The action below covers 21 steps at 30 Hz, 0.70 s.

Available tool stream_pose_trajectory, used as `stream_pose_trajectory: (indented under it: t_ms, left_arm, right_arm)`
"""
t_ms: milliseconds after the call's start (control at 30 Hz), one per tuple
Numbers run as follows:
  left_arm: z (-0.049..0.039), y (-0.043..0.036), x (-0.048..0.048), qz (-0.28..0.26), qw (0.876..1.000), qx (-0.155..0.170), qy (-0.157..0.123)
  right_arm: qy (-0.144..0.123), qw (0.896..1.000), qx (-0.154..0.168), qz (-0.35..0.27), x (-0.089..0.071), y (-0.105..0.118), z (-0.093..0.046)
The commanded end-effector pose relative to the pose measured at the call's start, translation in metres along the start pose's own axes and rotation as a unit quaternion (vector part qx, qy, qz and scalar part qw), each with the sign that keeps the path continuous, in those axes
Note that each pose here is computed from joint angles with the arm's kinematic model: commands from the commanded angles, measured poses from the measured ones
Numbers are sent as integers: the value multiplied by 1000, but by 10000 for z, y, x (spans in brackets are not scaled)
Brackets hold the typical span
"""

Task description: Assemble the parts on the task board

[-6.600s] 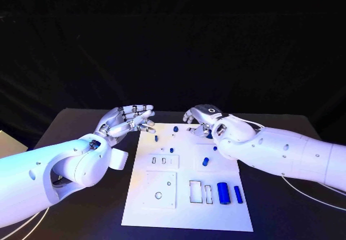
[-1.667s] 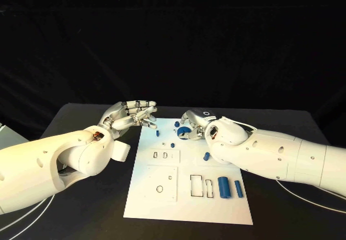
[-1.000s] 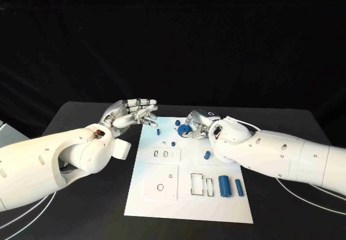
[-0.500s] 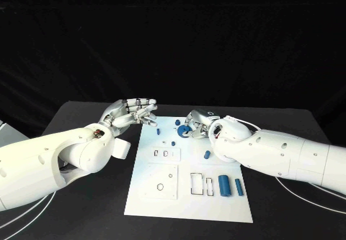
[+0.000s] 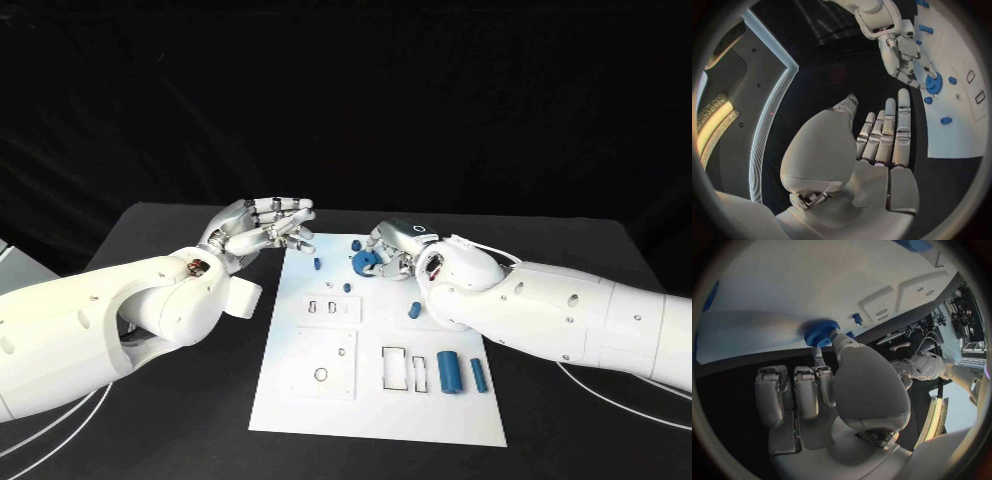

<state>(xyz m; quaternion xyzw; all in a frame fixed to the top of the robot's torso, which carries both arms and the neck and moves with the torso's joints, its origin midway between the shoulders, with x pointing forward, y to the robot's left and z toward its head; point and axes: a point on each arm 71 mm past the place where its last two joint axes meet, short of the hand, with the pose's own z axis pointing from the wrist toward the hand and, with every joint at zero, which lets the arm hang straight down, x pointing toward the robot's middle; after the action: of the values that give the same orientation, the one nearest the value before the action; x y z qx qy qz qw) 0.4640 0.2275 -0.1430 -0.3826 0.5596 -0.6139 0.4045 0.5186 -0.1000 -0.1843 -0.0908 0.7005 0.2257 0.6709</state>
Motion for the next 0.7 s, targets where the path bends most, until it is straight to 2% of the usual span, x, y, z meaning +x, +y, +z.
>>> stream_pose_trajectory:
  t_ms: [33, 233, 400, 700]
  left_arm:
    - [4, -13, 21, -4, 1000, 5, 10]
    - [4, -12, 19, -4, 1000, 5, 10]
    - [3, -11, 16, -4, 1000, 5, 10]
    - [13, -7, 31, -5, 1000, 5, 12]
  right_arm:
    - [-39, 999, -20, -18, -80, 69, -41]
    - [-55, 998, -36, -17, -151, 160, -103]
    - [-58, 997, -42, -20, -169, 209, -126]
    - [-54, 997, -46, -23, -146, 275, -61]
